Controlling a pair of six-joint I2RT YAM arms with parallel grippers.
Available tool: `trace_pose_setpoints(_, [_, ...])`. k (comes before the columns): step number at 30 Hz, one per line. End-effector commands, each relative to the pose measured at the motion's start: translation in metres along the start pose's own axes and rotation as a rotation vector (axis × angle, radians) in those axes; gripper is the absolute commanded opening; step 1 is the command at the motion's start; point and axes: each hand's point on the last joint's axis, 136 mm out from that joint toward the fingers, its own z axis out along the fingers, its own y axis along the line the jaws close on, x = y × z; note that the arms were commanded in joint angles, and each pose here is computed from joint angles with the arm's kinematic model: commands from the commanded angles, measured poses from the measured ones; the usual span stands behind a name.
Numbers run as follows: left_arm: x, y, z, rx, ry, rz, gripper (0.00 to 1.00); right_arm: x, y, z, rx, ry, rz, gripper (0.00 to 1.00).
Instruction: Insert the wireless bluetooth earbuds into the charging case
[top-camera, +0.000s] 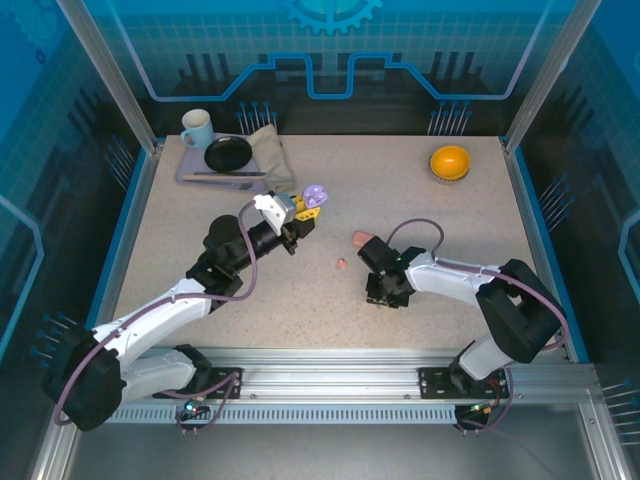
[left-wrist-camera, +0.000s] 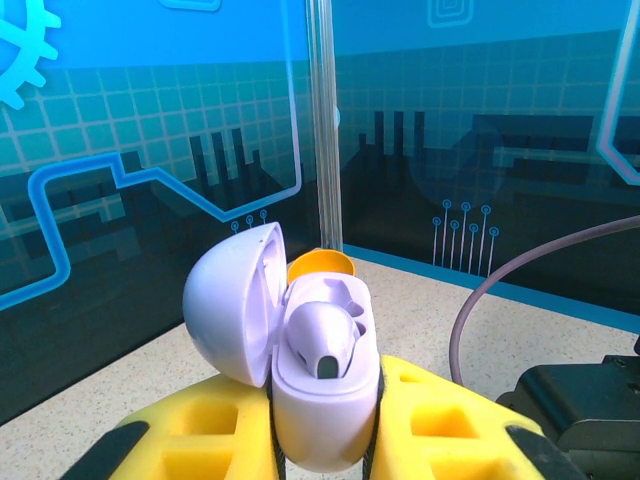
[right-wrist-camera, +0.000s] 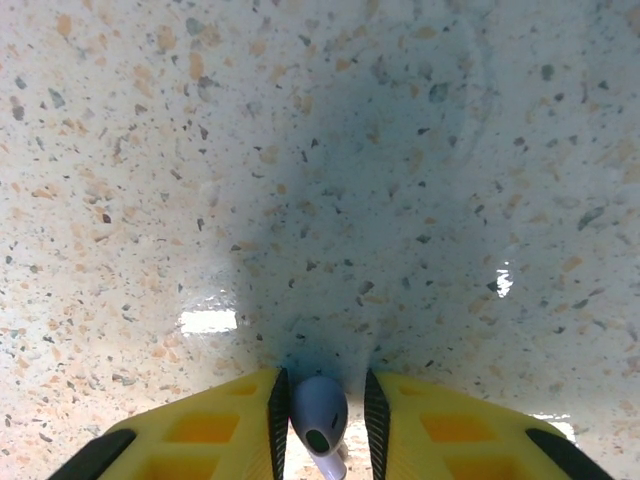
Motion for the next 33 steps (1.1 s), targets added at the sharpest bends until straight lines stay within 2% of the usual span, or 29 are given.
trace_pose_setpoints(1, [-0.016,-0.002,-0.002,0.002,-0.061,-0.006,0.0,-0.007,0.005,0.004,0.01,-0.031,-0.031,0.29])
trace_pose_setpoints(16, [-0.014,-0.001,0.001,0.005,-0.052,-0.01,0.0,-0.009,0.009,0.002,-0.012,-0.046,-0.046,0.23])
trace_pose_setpoints(26, [-0.013,-0.002,0.002,0.007,-0.047,-0.013,0.0,-0.017,0.018,-0.012,-0.07,-0.098,-0.061,0.17])
trace_pose_setpoints(33, [-0.012,-0.001,0.002,0.004,-0.044,-0.013,0.0,-0.028,0.023,-0.031,-0.129,-0.156,-0.05,0.17])
